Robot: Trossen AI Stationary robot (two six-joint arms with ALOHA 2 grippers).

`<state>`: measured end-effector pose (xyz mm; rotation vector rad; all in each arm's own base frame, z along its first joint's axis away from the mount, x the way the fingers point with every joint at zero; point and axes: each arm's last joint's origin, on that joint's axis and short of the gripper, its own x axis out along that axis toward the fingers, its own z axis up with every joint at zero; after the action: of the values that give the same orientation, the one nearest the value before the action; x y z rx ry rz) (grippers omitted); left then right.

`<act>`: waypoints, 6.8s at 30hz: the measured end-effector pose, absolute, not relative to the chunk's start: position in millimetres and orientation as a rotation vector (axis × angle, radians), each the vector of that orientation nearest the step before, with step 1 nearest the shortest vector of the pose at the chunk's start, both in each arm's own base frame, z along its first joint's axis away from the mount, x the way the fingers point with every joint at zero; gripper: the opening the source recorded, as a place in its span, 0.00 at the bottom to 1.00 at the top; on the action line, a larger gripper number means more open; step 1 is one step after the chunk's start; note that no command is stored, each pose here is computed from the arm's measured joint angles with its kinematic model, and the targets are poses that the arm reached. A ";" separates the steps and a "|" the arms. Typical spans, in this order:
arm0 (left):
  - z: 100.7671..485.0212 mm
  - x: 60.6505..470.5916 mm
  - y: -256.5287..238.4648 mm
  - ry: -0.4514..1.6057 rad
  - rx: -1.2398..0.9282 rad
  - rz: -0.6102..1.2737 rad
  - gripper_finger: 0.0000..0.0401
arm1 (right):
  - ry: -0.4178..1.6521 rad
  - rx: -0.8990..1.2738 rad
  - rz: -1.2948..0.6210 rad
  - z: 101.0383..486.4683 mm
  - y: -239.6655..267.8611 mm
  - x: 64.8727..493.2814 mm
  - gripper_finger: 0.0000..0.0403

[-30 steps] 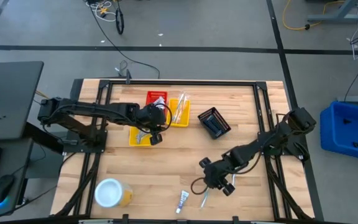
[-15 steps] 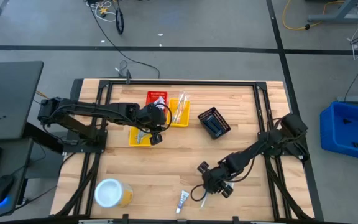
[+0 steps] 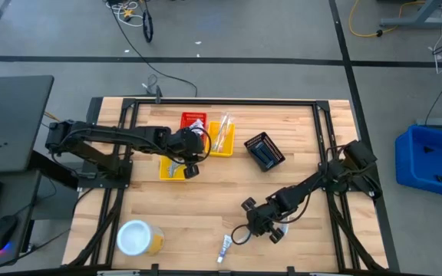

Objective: Pick & Place Travel size toiletries
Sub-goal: Put the blue toothbrush into the right yellow bin, then put the nail cutter into the left yellow bin

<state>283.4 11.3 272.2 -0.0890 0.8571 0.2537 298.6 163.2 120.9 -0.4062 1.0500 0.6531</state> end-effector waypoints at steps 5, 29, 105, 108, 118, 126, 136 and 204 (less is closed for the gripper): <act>291.2 269.9 11.7 0.785 -0.080 0.260 0.25 | 1.058 -0.336 0.622 124.9 156.2 301.3 0.08; 321.3 232.1 18.3 0.689 0.003 0.518 0.24 | 0.337 0.121 -0.501 250.8 -20.4 349.8 0.06; 289.2 262.1 12.5 0.842 -0.007 0.362 0.24 | 0.665 0.241 0.165 174.4 36.9 366.5 0.32; 285.4 267.4 7.8 0.846 -0.019 0.311 0.24 | 0.717 0.236 0.173 170.6 42.7 362.9 0.32; 288.9 271.0 -11.1 0.795 -0.004 0.228 0.24 | 0.782 0.224 0.198 166.1 55.2 357.3 0.30; 281.8 277.2 -21.9 0.809 0.005 0.193 0.24 | 0.893 0.212 0.201 158.8 61.6 348.6 0.28; 260.4 293.0 -32.4 0.875 0.092 0.110 0.24 | 1.218 0.333 0.095 169.6 63.4 320.3 0.29; 260.7 296.8 -32.0 0.842 0.080 0.148 0.24 | 1.510 1.109 -0.589 131.8 83.9 243.8 0.09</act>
<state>296.8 -32.0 260.7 0.0796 0.8422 0.1482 243.8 83.9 131.8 1.1090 1.5095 -0.5888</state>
